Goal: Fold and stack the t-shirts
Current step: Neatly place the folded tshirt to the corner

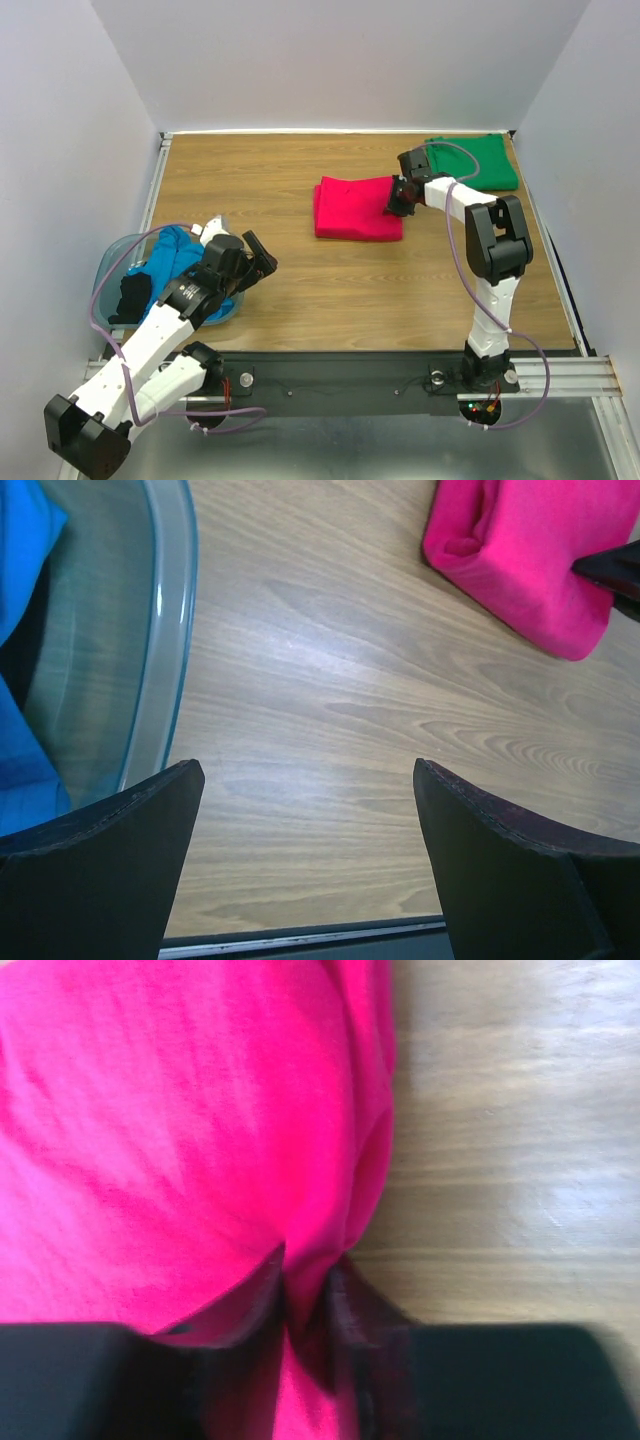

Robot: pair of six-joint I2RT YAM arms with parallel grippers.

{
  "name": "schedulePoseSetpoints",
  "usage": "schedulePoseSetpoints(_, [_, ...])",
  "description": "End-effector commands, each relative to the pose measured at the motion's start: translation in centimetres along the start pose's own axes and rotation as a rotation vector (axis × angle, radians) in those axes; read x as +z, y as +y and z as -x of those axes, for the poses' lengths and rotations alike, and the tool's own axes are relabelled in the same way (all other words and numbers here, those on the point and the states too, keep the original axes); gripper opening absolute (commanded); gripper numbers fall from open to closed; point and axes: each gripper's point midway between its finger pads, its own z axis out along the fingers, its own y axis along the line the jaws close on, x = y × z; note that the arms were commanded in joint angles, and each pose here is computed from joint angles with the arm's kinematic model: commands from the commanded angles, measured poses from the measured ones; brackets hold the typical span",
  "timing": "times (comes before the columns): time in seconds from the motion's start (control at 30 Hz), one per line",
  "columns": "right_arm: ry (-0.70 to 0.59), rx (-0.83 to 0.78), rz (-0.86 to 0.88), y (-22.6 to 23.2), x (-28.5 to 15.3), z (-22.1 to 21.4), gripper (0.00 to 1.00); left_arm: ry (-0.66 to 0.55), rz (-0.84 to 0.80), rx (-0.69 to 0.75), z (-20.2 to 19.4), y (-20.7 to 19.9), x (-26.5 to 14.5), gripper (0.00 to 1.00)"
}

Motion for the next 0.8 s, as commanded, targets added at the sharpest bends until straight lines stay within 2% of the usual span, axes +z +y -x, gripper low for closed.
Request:
schedulePoseSetpoints(0.0, [0.035, -0.022, -0.003, 0.3, 1.1, -1.3, 0.15, -0.022, 0.039, -0.016, 0.2, 0.9, -0.1, 0.98])
schedulePoseSetpoints(0.03, [0.026, -0.033, 0.0, 0.4, 0.9, -1.0, 0.05, -0.025, 0.05, -0.014, 0.2, 1.1, -0.1, 0.98])
schedulePoseSetpoints(0.07, [0.017, -0.063, 0.003, 0.4, 0.7, -0.7, 0.01, -0.024, 0.054, -0.014, 0.2, 1.2, -0.1, 0.98])
schedulePoseSetpoints(0.3, [-0.176, -0.258, -0.057, 0.9, -3.3, 5.4, 0.01, -0.034, 0.065, -0.011, 0.4, 1.4, 0.0, 0.98])
schedulePoseSetpoints(0.47, [-0.334, -0.409, -0.157, 0.9, -6.7, 11.2, 0.0, -0.054, 0.077, 0.001, 1.2, 1.0, 0.3, 0.98])
schedulePoseSetpoints(0.63, [-0.447, -0.481, -0.277, -0.3, -9.8, 16.4, 0.0, -0.056, 0.114, 0.024, 1.6, 1.0, 1.0, 0.98])
schedulePoseSetpoints(0.77, [-0.473, -0.48, -0.326, -2.7, -10.9, 19.3, 0.0, -0.056, 0.138, 0.041, 2.0, 0.8, 1.7, 0.98])
